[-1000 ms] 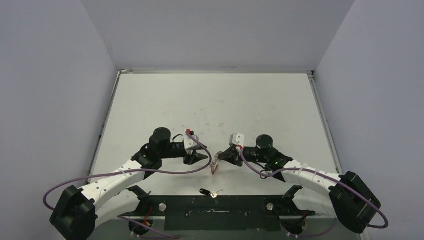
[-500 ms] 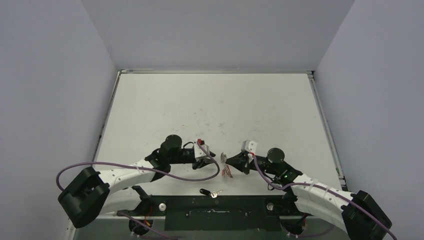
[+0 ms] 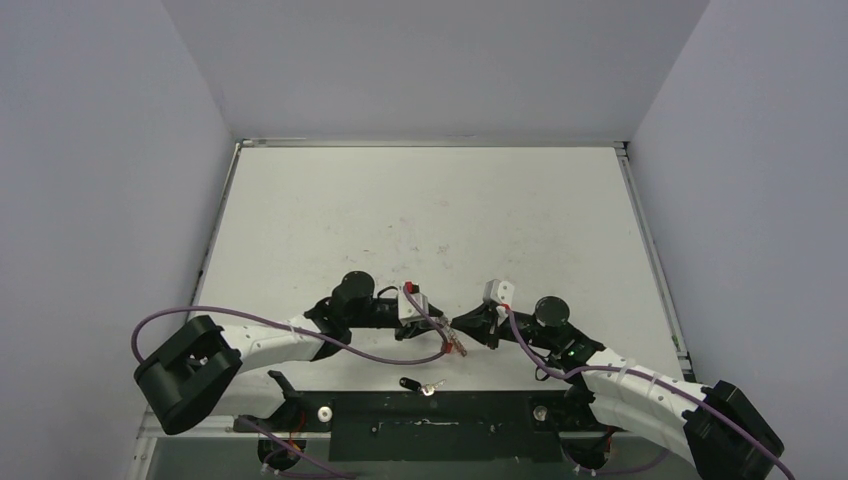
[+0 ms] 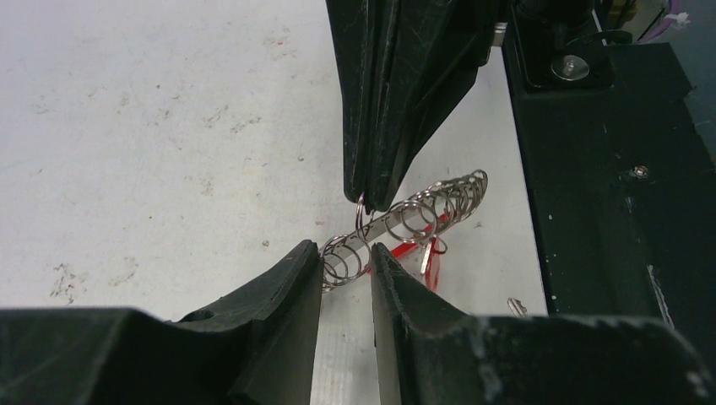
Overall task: Put the keys on the keyring
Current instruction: Adjust the keyring.
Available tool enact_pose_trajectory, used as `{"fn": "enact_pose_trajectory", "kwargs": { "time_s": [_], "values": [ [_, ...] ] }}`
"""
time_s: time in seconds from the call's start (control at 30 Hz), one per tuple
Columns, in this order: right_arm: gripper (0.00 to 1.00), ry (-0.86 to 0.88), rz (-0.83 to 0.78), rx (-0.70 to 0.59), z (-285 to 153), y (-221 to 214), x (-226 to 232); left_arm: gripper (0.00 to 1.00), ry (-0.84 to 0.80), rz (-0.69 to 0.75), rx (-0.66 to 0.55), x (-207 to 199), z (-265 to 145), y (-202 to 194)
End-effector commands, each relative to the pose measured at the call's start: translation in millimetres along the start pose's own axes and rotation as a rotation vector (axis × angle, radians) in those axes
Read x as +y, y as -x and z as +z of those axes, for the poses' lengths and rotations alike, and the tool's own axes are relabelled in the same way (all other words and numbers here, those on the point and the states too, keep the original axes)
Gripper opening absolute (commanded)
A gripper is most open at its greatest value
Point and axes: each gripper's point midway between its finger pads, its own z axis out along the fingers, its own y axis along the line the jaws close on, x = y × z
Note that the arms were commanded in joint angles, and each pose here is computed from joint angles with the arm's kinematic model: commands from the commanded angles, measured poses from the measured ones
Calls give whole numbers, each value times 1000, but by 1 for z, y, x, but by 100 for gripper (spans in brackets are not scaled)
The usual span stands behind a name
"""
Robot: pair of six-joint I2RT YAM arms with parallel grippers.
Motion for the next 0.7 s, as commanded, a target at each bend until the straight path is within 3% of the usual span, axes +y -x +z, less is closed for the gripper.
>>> {"fn": "enact_pose_trajectory", "kwargs": {
  "time_s": [0.0,0.23,0.4,0.53,0.67],
  "values": [
    [0,0,-38,-79,2,22,0,26,-16,56,-110,4,10,39],
    [0,0,-39,-80,2,22,0,26,-22,46,-99,4,15,38],
    [0,2,-34,-79,2,22,0,21,-25,40,-89,3,18,37],
    [0,1,-36,-80,2,22,0,6,-37,39,-73,2,19,34],
    [0,-2,-41,-89,2,25,-1,4,-38,45,-29,2,18,27]
  ]
}}
